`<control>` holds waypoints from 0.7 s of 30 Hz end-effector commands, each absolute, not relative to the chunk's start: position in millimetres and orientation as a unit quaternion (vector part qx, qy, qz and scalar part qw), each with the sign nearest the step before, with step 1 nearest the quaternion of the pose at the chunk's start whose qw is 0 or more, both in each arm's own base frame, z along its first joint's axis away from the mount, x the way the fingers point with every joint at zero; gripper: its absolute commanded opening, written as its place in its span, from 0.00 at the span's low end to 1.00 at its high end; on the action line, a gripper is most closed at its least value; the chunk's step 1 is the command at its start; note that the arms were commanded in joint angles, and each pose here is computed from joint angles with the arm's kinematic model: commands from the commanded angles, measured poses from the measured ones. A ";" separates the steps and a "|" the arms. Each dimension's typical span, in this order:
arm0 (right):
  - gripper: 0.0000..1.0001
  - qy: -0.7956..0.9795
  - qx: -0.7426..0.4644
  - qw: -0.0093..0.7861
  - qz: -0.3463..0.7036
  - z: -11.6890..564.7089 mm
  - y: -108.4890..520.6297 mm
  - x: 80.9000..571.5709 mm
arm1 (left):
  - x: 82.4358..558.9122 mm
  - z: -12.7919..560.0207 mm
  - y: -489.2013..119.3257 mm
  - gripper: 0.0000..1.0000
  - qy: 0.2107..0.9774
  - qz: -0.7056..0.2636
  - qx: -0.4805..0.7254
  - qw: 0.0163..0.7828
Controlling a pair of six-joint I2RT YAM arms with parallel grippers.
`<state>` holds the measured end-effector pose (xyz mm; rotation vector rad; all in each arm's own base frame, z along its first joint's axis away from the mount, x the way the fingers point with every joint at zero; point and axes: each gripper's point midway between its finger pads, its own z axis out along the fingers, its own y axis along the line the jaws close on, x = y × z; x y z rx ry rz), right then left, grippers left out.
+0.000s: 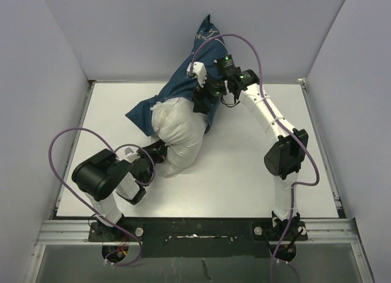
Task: Put the pillow into the pillowcase
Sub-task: Stuff the pillow into the pillowcase.
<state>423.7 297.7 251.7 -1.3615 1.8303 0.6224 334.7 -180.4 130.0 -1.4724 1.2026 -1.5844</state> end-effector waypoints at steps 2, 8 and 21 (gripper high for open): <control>0.75 0.705 -0.540 0.432 0.159 268.6 310.1 445.1 | 340.5 139.0 -182.3 0.00 0.457 -0.611 -0.550 0.338; 0.28 0.706 -0.537 0.448 0.110 282.8 297.7 454.1 | 339.9 141.2 -179.0 0.00 0.466 -0.609 -0.540 0.347; 0.00 0.643 -0.563 0.430 0.290 322.1 322.8 395.7 | 352.9 187.7 -186.0 0.21 0.524 -0.620 -0.416 0.410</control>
